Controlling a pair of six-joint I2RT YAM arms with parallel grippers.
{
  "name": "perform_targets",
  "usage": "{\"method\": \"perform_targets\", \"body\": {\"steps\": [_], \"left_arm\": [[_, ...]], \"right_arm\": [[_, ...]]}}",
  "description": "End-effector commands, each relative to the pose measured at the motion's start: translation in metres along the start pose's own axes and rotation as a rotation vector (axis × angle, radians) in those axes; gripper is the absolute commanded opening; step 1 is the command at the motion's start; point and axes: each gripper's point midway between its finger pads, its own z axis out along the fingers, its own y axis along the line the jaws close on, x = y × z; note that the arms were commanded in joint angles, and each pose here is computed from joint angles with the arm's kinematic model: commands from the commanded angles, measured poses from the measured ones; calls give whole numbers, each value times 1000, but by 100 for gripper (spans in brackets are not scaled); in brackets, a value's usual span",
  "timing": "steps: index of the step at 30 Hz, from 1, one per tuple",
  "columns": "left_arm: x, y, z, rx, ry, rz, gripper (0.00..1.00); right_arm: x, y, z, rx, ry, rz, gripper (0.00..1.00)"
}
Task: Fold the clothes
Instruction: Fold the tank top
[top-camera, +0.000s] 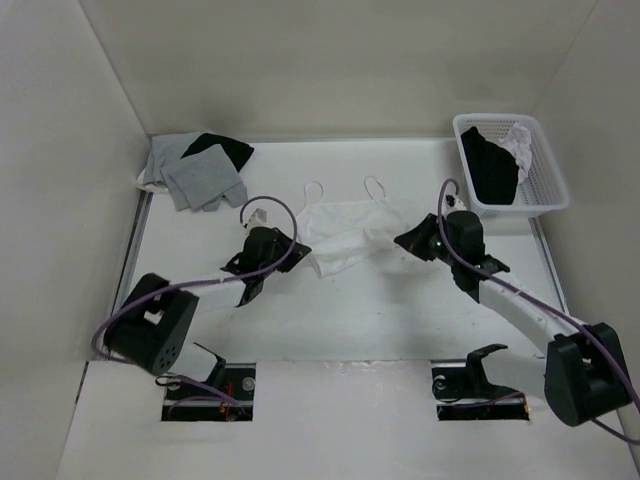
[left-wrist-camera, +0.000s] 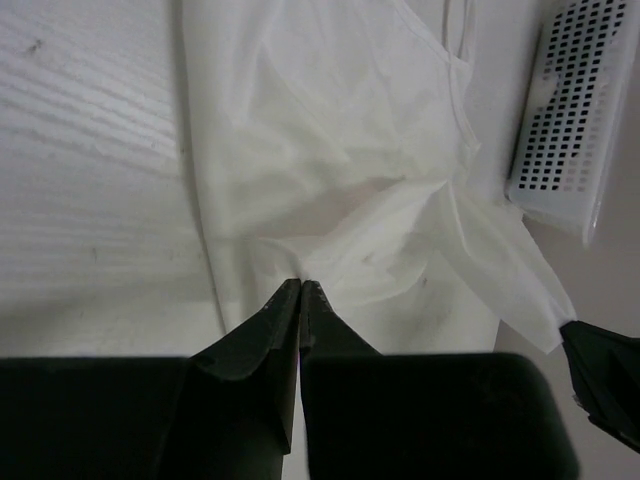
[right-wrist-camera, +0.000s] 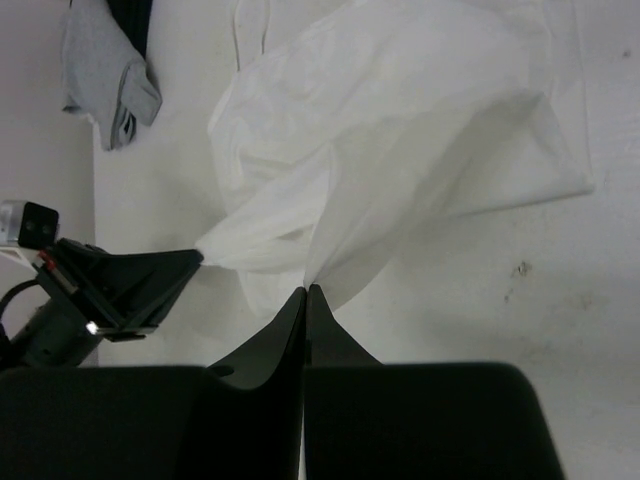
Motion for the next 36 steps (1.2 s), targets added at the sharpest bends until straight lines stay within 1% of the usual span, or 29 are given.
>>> {"method": "perform_targets", "body": {"steps": [1,7,12,15,18,21,23,25,27,32,33,36], "left_arm": [[-9,-7,-33,45,-31,28,0],[7,20,-94,6,-15,45,0],[13,31,-146,-14,-15,30,0],[17,38,-171,-36,-17,20,0],[22,48,-189,-59,-18,4,0],[13,47,-200,-61,-67,10,0],[-2,35,-202,-47,-127,31,0],[-24,9,-200,-5,-206,75,0],[-43,-17,-192,37,-265,109,0],[-92,-93,-163,159,-376,147,0],[-105,-101,-153,159,-401,151,0],[-137,-123,-123,166,-435,147,0]], "right_arm": [[14,7,-19,-30,-19,-8,0],[73,2,-58,-45,57,10,0],[131,3,-85,-90,173,73,0],[157,3,-100,-84,229,95,0],[173,1,-111,-58,259,89,0],[176,6,-120,-52,256,85,0],[169,15,-123,-67,230,78,0],[158,23,-120,-73,197,48,0],[137,31,-111,-65,142,14,0],[64,58,-87,-48,-21,-71,0],[41,64,-79,-47,-68,-84,0],[-4,78,-59,-69,-128,-75,0]]}}
